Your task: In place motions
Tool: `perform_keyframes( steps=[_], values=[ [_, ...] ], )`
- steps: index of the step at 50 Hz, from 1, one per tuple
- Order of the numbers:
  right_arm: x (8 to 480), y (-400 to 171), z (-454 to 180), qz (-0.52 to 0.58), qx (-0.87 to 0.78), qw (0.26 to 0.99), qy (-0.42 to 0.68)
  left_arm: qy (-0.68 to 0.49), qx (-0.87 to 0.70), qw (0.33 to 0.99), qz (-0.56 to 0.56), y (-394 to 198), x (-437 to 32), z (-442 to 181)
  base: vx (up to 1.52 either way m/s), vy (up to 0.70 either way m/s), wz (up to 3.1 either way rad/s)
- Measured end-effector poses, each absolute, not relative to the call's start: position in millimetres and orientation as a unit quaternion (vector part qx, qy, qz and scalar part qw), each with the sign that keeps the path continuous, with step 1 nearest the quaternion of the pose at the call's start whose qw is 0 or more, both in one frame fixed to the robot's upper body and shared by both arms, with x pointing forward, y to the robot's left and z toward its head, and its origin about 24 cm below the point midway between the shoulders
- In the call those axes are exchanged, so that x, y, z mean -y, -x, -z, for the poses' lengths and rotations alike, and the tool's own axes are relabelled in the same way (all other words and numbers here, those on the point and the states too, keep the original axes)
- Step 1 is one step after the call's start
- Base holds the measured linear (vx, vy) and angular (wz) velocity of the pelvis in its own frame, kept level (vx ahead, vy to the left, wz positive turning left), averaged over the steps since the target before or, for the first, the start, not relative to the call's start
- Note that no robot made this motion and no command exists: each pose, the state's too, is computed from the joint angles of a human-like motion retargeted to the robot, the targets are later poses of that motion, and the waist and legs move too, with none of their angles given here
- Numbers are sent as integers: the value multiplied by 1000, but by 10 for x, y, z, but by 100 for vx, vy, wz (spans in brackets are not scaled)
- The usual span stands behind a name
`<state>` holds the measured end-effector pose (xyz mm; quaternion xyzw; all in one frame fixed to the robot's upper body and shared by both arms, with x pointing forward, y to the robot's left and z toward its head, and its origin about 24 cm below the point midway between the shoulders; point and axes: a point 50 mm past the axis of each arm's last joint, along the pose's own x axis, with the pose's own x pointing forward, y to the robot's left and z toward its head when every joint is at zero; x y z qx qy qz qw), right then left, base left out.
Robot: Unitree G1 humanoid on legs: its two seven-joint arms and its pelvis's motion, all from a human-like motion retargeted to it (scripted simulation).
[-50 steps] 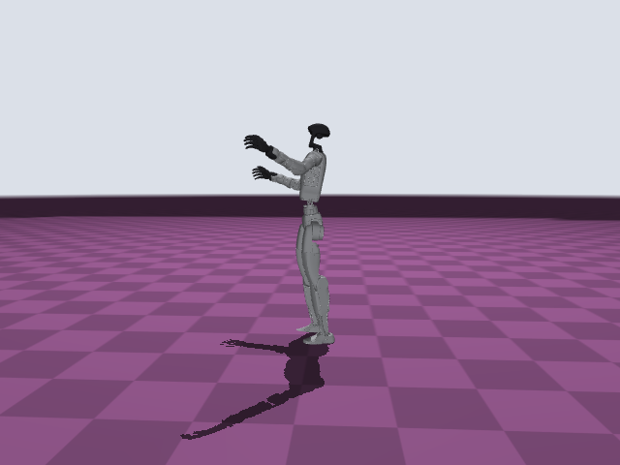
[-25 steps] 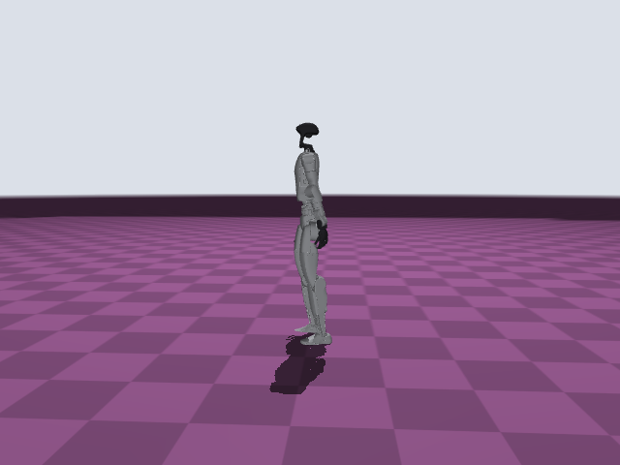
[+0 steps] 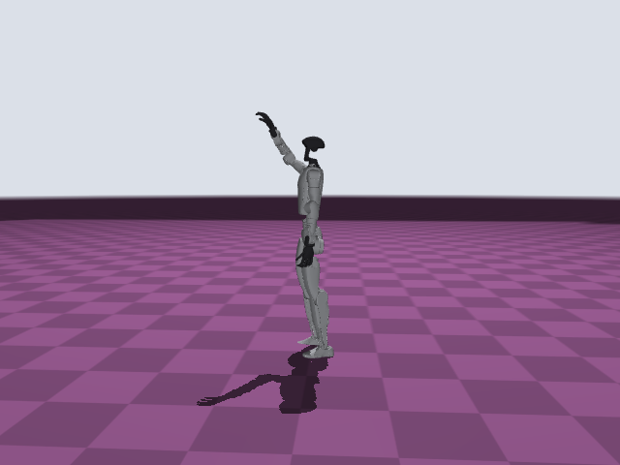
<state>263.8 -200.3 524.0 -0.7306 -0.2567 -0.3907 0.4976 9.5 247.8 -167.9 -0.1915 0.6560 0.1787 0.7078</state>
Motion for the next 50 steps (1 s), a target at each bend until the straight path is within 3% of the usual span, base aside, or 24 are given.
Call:
perform_keyframes(
  steps=[2, 4, 5, 7, 10, 12, 15, 17, 19, 21, 23, 26, 28, 31, 35, 40, 43, 46, 50],
  values=[
    [1208, -2290, -5333, 401, 388, 315, 768, 179, -654, 718, -157, -193, -2459, 1681, 2, -2, 24],
    [580, -1887, -5165, 377, 534, 165, 739, 171, -656, 722, -135, -244, -2402, 1692, 3, -2, 22],
    [352, -1680, -5024, 351, 606, 109, 706, 171, -657, 724, -124, -271, -2354, 1702, 2, -2, 21],
    [163, -1490, -4761, 261, 709, 81, 651, 177, -658, 724, -108, -284, -2248, 1723, 1, 0, 9],
    [277, -1564, -4692, 177, 734, 136, 641, 197, -667, 712, -93, -176, -2103, 1752, 0, 0, 0],
    [626, -1745, -4921, 240, 686, 179, 664, 212, -684, 693, -88, -18, -2019, 1764, 0, 0, 0],
    [1541, -2020, -5321, 422, 518, 243, 703, 235, -718, 649, -92, 259, -1878, 1763, 0, 2, -13],
    [2333, -2205, -5380, 512, 371, 334, 699, 259, -740, 613, -101, 433, -1794, 1738, 0, 0, 0],
    [3161, -2397, -5135, 547, 216, 471, 658, 291, -754, 577, -114, 600, -1731, 1699, 0, 0, 0],
    [3920, -2529, -4571, 542, 59, 637, 545, 321, -759, 551, -133, 721, -1695, 1663, 0, 0, 0],
    [4454, -2551, -3832, 496, -74, 787, 359, 346, -752, 539, -153, 772, -1666, 1650, 0, 0, 0],
    [4823, -2386, -2751, 363, -167, 916, 31, 369, -734, 543, -175, 735, -1642, 1666, 0, 0, 0],
    [4886, -2170, -2108, 296, -166, 927, -160, 380, -720, 552, -180, 685, -1631, 1683, 0, 0, 0],
    [4759, -1819, -1137, 275, -172, 865, -383, 387, -707, 564, -179, 662, -1642, 1692, -1, 3, 9],
    [4430, -1554, -121, 369, -155, 746, -532, 368, -718, 569, -162, 673, -1680, 1690, 0, 17, -15],
    [3897, -1540, 453, 365, -211, 670, -610, 329, -738, 575, -132, 723, -1736, 1683, 2, 20, -52],
    [3843, -1614, 457, 360, -227, 665, -614, 297, -747, 581, -124, 716, -1829, 1683, 0, 11, -35],
    [4084, -1737, 212, 382, -224, 698, -562, 272, -750, 591, -116, 659, -1915, 1687, 2, 3, -3],
    [4485, -2104, -535, 373, -205, 814, -395, 271, -741, 606, -100, 540, -1954, 1698, 3, 1, 14]
  ],
)
